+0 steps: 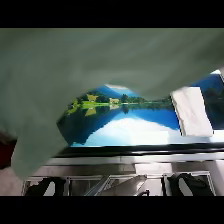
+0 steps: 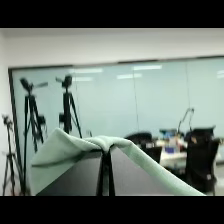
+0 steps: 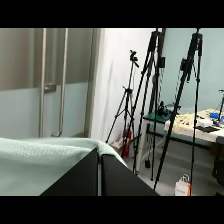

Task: Fold the shirts.

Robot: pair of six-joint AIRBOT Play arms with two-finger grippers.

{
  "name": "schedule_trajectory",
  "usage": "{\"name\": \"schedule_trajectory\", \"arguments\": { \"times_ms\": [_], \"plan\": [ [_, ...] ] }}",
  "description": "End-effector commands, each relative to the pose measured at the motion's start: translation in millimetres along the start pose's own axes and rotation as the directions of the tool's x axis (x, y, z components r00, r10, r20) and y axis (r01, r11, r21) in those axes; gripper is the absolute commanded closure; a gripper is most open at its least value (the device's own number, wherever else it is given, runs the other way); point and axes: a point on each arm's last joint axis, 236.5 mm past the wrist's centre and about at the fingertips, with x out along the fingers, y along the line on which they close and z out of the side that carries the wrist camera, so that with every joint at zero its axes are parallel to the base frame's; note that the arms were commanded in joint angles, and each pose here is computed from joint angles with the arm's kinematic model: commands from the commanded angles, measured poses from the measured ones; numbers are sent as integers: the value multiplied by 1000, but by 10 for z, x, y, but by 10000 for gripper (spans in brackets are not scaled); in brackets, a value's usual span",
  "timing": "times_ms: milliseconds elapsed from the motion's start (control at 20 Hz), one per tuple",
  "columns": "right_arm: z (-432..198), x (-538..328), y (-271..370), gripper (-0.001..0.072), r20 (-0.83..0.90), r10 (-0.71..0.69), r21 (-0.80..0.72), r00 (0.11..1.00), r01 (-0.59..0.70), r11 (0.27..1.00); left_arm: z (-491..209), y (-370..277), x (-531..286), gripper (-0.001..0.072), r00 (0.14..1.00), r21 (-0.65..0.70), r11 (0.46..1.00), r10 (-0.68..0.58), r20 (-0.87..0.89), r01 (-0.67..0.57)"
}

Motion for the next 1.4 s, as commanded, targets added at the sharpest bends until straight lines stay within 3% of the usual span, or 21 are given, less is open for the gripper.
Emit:
{"name": "schedule_trajectory", "arguments": {
  "times_ms": [0,200,300,600,750,900,950,1000,1050,1100,1250,1350],
  "plan": [
    [-429,244,-201,686,-127,25,79,992,-15,997,-839,103,575,691,973,-148,987,-94,-211,64],
    [-1963,865,-569,686,-401,165,355,901,-13,935,-2728,228,1380,691,846,-422,905,-270,-459,60],
    [-2936,1098,-764,686,-515,194,460,835,78,884,-3771,217,1667,691,764,-441,897,-300,-571,22],
    [-5570,1303,-1531,685,-740,127,516,661,435,738,-6754,-36,1967,691,474,-507,852,-394,-788,-133],
    [-6340,1259,-1691,685,-778,101,517,620,540,664,-7554,-262,1818,691,332,-544,826,-477,-814,-146],
    [-6659,1172,-1685,683,-803,113,508,586,571,645,-7793,-299,1722,690,294,-548,821,-490,-821,-161],
    [-6661,1160,-1690,629,-804,116,508,584,572,644,-7794,-276,1676,687,283,-551,815,-494,-822,-180],
    [-6607,1151,-1695,440,-801,122,514,586,567,644,-7757,-250,1619,498,262,-557,806,-504,-823,-199],
    [-6507,1110,-1727,322,-798,133,521,588,561,643,-7669,-198,1533,117,230,-567,794,-522,-821,-219],
    [-6350,1029,-1784,321,-794,148,530,589,553,642,-7551,-98,1448,2,203,-572,781,-535,-820,-250],
    [-5792,563,-1975,323,-795,212,553,568,537,637,-7018,434,1150,0,145,-563,742,-551,-822,-364],
    [-5621,29,-1962,343,-830,280,541,482,574,615,-6745,697,783,0,81,-542,714,-571,-817,-444]
  ]
}}
